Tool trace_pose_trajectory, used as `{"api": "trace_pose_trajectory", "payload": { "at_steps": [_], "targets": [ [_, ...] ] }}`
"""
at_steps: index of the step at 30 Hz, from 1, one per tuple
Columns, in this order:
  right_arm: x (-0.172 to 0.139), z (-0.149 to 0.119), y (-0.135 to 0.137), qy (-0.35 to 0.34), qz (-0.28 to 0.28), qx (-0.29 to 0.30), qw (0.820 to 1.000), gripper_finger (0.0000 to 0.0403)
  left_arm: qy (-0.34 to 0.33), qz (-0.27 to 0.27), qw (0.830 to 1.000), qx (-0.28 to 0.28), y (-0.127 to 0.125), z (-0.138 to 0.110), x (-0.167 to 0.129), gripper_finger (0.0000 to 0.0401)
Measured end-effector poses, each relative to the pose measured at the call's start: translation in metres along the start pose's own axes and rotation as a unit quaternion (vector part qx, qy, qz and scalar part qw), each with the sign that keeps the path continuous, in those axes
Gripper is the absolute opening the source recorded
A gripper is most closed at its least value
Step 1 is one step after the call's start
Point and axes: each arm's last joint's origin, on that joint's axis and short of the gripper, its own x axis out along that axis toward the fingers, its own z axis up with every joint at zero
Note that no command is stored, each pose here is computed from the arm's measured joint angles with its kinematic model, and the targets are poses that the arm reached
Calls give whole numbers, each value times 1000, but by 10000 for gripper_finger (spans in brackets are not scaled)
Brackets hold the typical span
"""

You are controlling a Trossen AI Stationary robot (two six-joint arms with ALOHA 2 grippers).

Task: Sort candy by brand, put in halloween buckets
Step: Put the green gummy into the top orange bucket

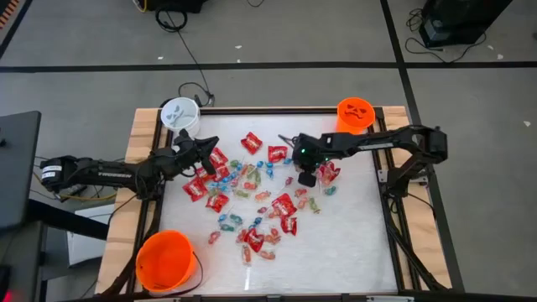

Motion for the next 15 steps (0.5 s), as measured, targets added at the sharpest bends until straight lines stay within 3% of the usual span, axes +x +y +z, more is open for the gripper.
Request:
{"api": "trace_pose_trajectory", "payload": {
  "at_steps": [8, 15],
  "targets": [
    [-40, -2, -37, -44, -59, 46, 996, 5, -5, -31, 1000, -1, 3, 6, 5, 37],
    [-69, -10, -71, -73, -125, 91, 985, 5, -9, -25, 1000, 0, 9, 8, 8, 37]
  ]
}}
